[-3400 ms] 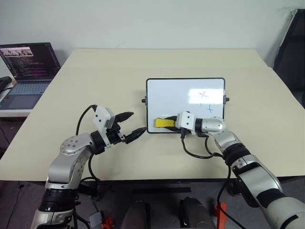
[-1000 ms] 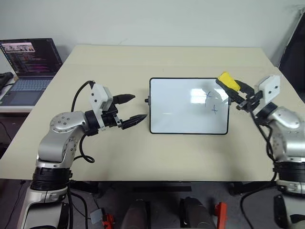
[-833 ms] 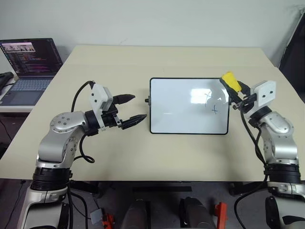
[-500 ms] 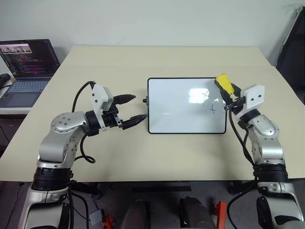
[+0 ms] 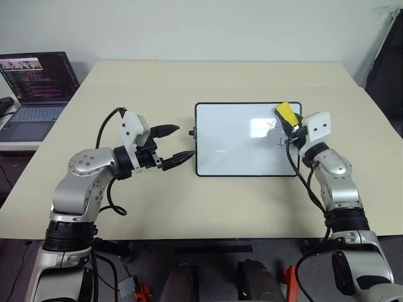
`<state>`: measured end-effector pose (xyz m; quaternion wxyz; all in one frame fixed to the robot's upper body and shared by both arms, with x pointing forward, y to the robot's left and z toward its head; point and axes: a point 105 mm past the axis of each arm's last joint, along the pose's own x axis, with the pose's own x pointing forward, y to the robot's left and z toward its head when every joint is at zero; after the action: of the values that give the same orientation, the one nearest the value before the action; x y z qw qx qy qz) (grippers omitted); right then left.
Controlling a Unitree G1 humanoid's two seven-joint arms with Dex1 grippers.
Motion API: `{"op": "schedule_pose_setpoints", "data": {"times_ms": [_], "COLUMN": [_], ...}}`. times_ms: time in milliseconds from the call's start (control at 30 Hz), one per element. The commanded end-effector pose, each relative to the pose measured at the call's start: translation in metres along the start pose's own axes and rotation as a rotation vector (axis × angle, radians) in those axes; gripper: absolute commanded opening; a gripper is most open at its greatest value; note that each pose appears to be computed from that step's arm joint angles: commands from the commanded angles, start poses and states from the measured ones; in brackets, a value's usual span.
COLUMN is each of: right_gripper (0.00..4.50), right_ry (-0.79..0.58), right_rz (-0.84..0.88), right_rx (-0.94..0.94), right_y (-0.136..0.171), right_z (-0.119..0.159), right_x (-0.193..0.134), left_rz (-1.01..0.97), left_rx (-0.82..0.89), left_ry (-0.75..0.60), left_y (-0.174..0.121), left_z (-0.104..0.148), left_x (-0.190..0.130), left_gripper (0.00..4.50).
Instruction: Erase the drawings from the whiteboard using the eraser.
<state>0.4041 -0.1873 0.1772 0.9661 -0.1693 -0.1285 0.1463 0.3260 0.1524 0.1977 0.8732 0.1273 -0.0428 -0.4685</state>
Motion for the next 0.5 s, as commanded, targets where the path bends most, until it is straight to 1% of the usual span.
{"op": "schedule_pose_setpoints", "data": {"times_ms": [33,333,500], "right_gripper": [1.1,1.1,1.1], "right_ry": [0.033,0.102,0.12], "right_rz": [0.05,0.143,0.26], "right_rx": [-0.02,0.011,0.057], "right_y": [0.008,0.037,0.065], "right_z": [-0.007,-0.035,-0.043], "right_x": [0.0,-0.002,-0.009], "left_rz": [0.005,0.016,0.018], "left_rx": [0.033,0.036,0.038], "left_ry": [-0.022,-0.016,-0.015], "left_y": [-0.001,0.001,0.001], "left_z": [0.01,0.011,0.011], "left_x": [-0.002,-0.004,-0.005], "left_gripper": [4.5,4.5,4.5]}}
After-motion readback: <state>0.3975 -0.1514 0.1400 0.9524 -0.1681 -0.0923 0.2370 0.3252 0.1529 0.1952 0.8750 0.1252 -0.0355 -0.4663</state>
